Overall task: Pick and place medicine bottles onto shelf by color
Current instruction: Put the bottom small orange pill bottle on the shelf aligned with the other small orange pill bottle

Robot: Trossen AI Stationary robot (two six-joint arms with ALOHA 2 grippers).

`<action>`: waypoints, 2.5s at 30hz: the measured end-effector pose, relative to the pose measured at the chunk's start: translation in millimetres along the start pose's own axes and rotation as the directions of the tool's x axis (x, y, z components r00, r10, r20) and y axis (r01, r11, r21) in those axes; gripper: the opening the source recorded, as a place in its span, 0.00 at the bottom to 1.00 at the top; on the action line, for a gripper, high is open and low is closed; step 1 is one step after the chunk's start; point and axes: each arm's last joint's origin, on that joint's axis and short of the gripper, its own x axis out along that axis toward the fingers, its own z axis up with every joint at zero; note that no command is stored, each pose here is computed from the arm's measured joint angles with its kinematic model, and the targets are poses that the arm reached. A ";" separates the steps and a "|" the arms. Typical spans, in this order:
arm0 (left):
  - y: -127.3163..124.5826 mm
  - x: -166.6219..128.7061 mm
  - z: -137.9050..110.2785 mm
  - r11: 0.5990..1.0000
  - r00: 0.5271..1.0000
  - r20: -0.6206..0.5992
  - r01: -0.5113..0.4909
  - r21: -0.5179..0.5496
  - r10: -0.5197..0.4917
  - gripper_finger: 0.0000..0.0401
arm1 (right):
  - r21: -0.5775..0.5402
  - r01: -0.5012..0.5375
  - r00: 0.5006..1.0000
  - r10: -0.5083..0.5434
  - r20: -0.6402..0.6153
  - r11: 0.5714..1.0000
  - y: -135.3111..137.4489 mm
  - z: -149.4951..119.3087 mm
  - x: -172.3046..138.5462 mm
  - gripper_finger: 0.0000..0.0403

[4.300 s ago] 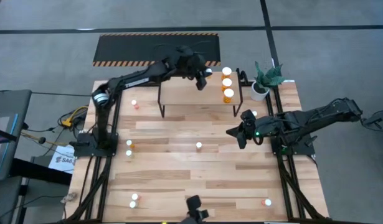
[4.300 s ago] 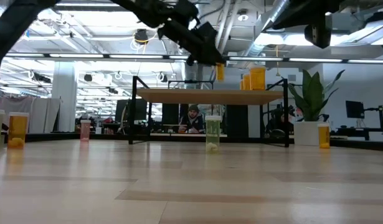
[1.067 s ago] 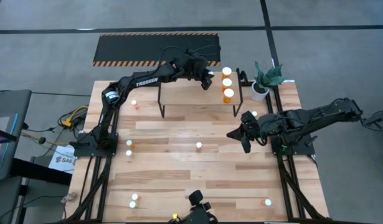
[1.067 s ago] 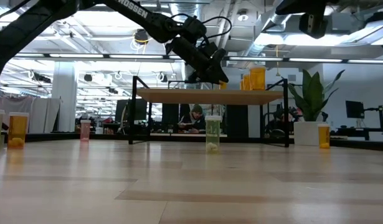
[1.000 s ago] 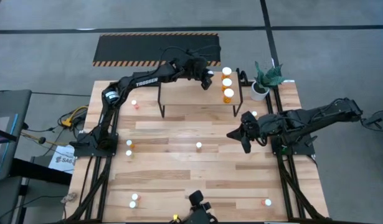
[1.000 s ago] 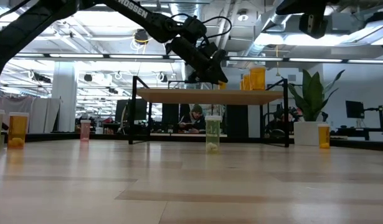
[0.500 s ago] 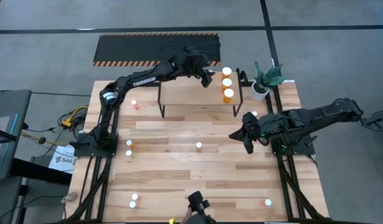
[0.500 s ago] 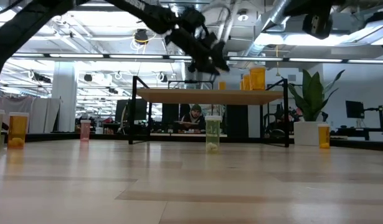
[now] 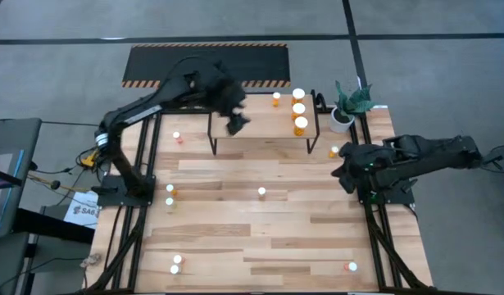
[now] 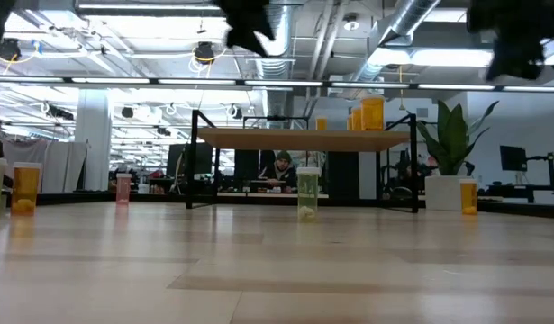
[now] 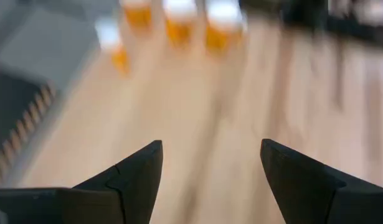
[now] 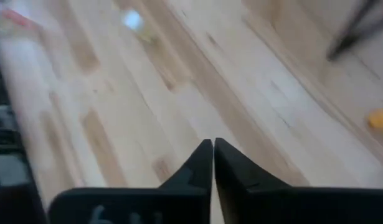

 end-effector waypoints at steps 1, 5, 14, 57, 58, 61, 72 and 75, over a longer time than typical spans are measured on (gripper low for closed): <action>-6.8 -9.8 -7.6 1.000 0.999 -0.054 0.005 -0.015 -0.006 0.64 | 0.010 0.024 0.999 -0.024 -0.024 1.000 -2.2 -0.3 1.8 0.12; -36.7 -49.5 -28.2 0.999 0.993 -0.109 0.027 -0.039 -0.032 0.64 | 0.043 0.109 0.991 -0.106 -0.076 0.993 -9.0 1.9 7.8 0.22; -85.7 -72.5 -113.9 0.999 1.000 -0.009 0.017 0.035 -0.017 0.64 | 0.132 0.271 0.955 -0.248 -0.164 0.953 -19.2 17.5 31.0 0.48; -65.8 50.6 -277.8 0.685 0.635 -0.770 -0.588 -0.431 0.061 0.64 | 0.199 0.243 0.967 -0.221 -0.126 0.950 -27.1 35.8 41.6 0.59; -65.9 51.5 -277.1 0.685 0.645 -0.762 -0.583 -0.437 0.063 0.64 | 0.197 0.243 0.967 -0.221 -0.126 0.950 -27.1 35.8 41.6 0.59; -65.9 52.2 -276.4 0.687 0.653 -0.754 -0.579 -0.439 0.069 0.64 | 0.196 0.243 0.967 -0.221 -0.126 0.950 -27.1 35.8 41.5 0.59; -65.6 48.9 -279.1 0.684 0.618 -0.785 -0.596 -0.421 0.056 0.61 | 0.197 0.243 0.967 -0.221 -0.127 0.950 -27.1 35.8 41.6 0.59; -65.6 48.9 -279.1 0.691 0.618 -0.784 -0.591 -0.416 0.056 0.55 | 0.197 0.243 0.967 -0.221 -0.127 0.950 -27.1 35.7 41.5 0.59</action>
